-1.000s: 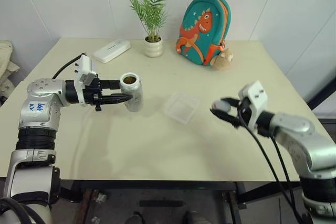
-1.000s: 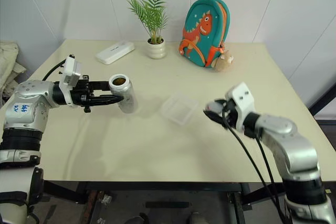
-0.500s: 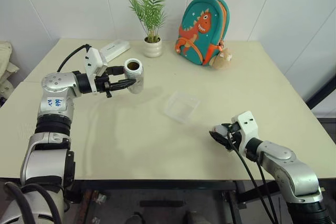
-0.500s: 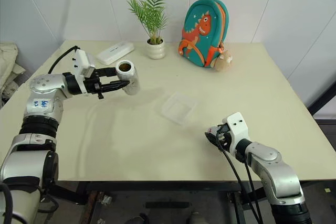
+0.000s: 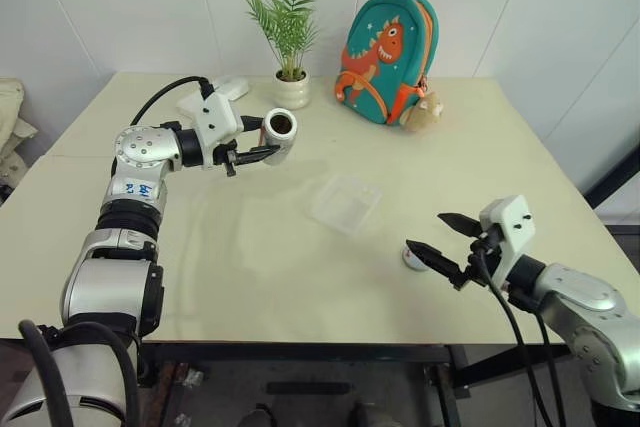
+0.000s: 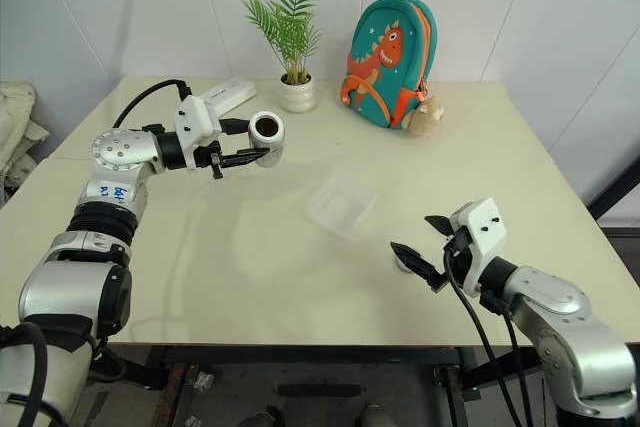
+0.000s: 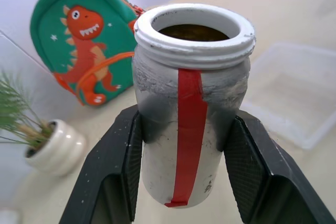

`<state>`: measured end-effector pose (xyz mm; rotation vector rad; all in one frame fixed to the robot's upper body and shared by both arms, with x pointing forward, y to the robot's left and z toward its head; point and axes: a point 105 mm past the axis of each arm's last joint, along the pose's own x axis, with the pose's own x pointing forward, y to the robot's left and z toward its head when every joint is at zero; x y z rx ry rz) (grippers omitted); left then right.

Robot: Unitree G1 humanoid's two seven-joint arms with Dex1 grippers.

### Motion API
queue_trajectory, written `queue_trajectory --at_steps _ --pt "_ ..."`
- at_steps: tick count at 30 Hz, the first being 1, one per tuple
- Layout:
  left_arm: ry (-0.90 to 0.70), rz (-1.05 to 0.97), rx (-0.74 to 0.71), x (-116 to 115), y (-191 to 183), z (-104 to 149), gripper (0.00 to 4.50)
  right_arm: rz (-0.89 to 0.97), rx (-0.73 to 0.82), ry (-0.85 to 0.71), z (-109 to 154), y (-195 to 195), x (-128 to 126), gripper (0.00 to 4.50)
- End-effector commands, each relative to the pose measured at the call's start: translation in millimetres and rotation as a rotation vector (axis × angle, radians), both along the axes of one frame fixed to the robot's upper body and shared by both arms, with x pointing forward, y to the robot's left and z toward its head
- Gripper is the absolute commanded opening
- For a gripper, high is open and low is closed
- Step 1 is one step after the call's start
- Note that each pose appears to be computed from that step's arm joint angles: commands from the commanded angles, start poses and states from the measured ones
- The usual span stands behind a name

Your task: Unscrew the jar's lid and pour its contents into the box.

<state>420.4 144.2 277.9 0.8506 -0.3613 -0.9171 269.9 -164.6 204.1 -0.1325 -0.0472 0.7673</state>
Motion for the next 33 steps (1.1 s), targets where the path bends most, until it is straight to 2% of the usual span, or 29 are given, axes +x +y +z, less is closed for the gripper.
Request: queue_trajectory --at_steps 1,6,9,11,17,20,24,33 --pt "-0.192 0.009 0.124 3 -24 16 1.87 0.061 0.026 -0.100 28 3 -18 4.48" --pt "-0.398 0.006 0.360 9 -63 6 1.87 0.123 0.084 -0.141 43 13 -32 4.48" --pt "-0.557 0.024 0.510 15 -78 3 1.87 0.122 0.093 -0.140 43 13 -37 4.48" --pt "-0.743 -0.002 0.650 16 -96 0 1.87 0.097 0.081 -0.140 40 11 -39 4.48" --pt "-1.165 -0.141 0.900 15 -124 -12 1.87 0.073 0.085 -0.150 39 15 -38 4.48" --pt "-1.374 -0.226 0.966 11 -140 -16 1.87 0.058 0.086 -0.148 37 16 -35 4.48" --pt "-1.534 -0.290 1.052 11 -143 -24 1.87 0.062 0.083 -0.147 37 18 -35 4.48" --pt "-1.644 -0.286 1.087 14 -140 -22 1.87 0.071 0.070 -0.148 39 16 -32 4.48"
